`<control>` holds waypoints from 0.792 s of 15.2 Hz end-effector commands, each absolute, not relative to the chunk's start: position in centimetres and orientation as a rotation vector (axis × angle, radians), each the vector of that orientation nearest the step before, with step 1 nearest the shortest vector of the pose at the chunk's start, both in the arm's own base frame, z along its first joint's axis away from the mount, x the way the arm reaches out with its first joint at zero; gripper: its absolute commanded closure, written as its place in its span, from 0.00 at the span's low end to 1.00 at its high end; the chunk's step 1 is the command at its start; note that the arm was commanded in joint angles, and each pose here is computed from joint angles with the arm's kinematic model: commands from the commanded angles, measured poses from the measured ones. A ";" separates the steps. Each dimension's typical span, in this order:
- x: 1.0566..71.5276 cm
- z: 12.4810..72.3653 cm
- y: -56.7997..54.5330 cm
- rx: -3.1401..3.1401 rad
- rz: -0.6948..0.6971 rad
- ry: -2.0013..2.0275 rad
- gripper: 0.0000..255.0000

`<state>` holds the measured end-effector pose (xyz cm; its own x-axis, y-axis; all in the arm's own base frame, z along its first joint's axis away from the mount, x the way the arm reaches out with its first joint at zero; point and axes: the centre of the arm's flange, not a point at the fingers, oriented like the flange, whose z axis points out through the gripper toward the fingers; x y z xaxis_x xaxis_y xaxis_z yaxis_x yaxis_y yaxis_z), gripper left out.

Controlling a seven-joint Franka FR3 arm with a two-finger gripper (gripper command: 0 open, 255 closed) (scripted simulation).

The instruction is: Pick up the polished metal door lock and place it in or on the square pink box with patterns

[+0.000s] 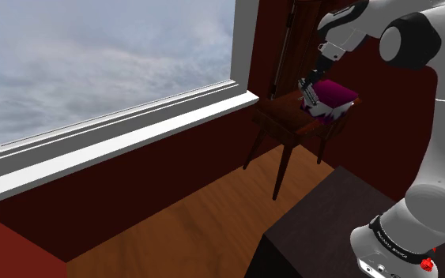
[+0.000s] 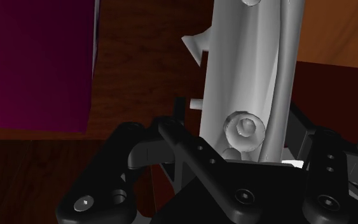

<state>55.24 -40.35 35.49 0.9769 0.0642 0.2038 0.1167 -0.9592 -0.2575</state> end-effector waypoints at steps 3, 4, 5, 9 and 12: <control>55.3 37.6 -40.3 -2.853 -0.282 -0.133 1.00; 55.3 38.2 -40.3 -2.853 -0.282 -0.133 1.00; 55.3 38.7 -40.3 -2.853 -0.282 -0.133 1.00; 55.3 40.8 -40.3 -2.853 -0.282 -0.133 1.00; 54.9 41.4 -41.6 -2.853 -0.282 -0.133 1.00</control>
